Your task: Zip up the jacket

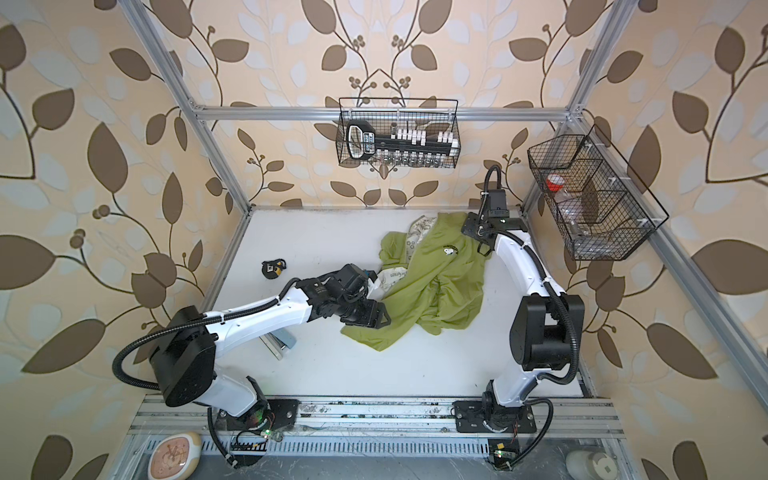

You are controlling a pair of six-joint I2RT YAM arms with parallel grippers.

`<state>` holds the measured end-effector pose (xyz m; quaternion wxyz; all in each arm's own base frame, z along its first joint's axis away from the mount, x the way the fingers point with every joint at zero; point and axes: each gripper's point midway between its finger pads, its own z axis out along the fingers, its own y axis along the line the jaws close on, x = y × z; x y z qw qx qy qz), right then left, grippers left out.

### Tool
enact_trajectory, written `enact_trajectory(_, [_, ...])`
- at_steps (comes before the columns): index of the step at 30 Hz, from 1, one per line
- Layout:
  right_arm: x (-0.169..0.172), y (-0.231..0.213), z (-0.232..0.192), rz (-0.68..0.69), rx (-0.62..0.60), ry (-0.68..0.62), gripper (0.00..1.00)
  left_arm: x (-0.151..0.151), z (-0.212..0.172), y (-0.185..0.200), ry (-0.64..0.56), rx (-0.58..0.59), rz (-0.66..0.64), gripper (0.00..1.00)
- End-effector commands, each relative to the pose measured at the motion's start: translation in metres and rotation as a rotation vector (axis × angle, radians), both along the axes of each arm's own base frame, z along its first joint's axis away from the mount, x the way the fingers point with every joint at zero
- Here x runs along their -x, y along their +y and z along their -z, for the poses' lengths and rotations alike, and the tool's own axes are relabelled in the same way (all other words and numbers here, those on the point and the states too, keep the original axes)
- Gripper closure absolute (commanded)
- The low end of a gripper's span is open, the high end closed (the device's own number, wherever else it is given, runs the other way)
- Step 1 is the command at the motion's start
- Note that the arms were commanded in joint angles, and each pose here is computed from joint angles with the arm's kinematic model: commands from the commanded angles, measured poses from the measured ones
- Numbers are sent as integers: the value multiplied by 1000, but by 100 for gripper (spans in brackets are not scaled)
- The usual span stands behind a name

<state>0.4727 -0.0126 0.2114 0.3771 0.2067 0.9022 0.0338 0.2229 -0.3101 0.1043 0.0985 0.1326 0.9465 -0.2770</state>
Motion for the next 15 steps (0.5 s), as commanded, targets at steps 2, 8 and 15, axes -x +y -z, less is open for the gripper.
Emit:
enact_trajectory(2, [3, 15, 31, -56, -19, 62, 22, 29, 14, -11, -47, -140, 133, 25])
enact_trajectory(8, [3, 19, 67, -76, -36, 129, 21, 42, 37, -5, -161, -359, 180, 22])
enact_trajectory(15, [-3, 17, 96, -75, -32, 186, 21, 32, 43, -7, -324, -547, 209, 18])
